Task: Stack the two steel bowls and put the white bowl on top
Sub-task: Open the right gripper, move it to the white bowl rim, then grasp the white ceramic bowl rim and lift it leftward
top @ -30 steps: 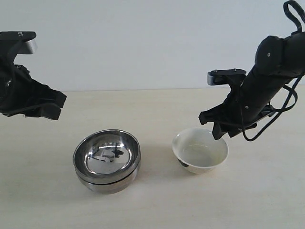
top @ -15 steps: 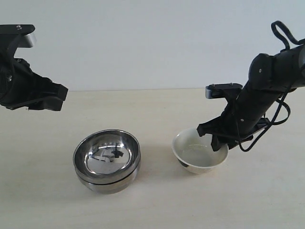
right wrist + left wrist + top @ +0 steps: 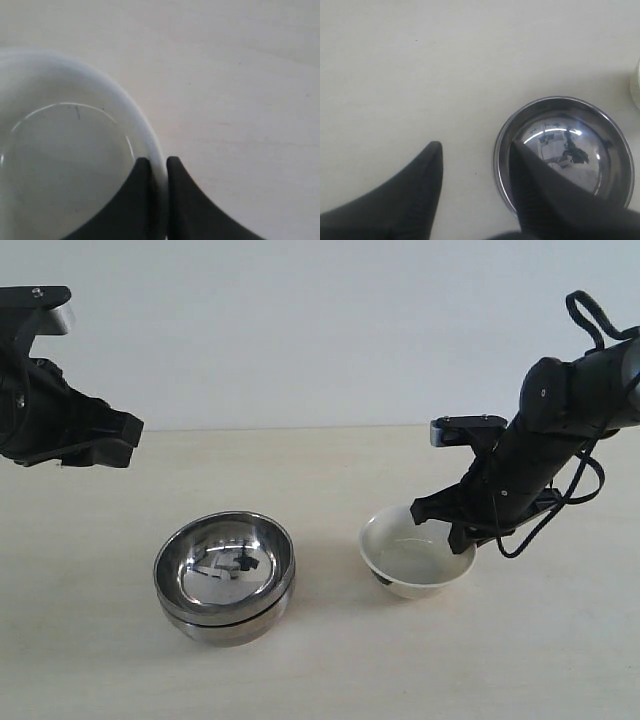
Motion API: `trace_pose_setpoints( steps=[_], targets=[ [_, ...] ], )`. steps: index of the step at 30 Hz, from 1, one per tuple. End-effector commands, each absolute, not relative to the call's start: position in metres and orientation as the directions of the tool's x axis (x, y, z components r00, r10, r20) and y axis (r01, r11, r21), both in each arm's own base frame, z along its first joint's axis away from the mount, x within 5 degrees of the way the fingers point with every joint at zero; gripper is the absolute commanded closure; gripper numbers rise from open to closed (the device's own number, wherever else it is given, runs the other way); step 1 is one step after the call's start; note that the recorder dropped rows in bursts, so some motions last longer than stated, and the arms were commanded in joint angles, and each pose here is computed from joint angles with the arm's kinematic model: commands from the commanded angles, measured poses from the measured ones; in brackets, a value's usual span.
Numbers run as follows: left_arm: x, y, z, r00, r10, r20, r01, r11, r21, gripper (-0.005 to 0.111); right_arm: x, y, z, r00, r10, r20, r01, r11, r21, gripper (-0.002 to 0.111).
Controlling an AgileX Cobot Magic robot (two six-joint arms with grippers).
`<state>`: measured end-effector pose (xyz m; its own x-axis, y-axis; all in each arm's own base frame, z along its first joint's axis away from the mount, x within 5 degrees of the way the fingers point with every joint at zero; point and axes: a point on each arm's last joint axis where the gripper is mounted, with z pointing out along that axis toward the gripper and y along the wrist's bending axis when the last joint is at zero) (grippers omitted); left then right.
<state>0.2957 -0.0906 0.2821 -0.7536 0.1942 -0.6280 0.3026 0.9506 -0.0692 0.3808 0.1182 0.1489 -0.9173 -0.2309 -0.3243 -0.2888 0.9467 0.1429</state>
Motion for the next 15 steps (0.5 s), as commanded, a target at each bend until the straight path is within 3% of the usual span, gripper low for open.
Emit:
trace_pose_setpoints(
  steps=[1,15],
  targets=[
    [0.296,-0.090,0.281,-0.756,0.172,-0.631,0.288,0.954,-0.085,0.066,0.383,0.116,0.153,-0.910,-0.221,-0.350,-0.286,0.947,0.144,0.108],
    [0.295,-0.089,0.280,-0.765,0.183,-0.618,0.291,0.953,-0.078,0.066,0.368,0.119,0.230,-0.852,-0.173,-0.494,-0.314,0.924,0.218,0.108]
  ],
)
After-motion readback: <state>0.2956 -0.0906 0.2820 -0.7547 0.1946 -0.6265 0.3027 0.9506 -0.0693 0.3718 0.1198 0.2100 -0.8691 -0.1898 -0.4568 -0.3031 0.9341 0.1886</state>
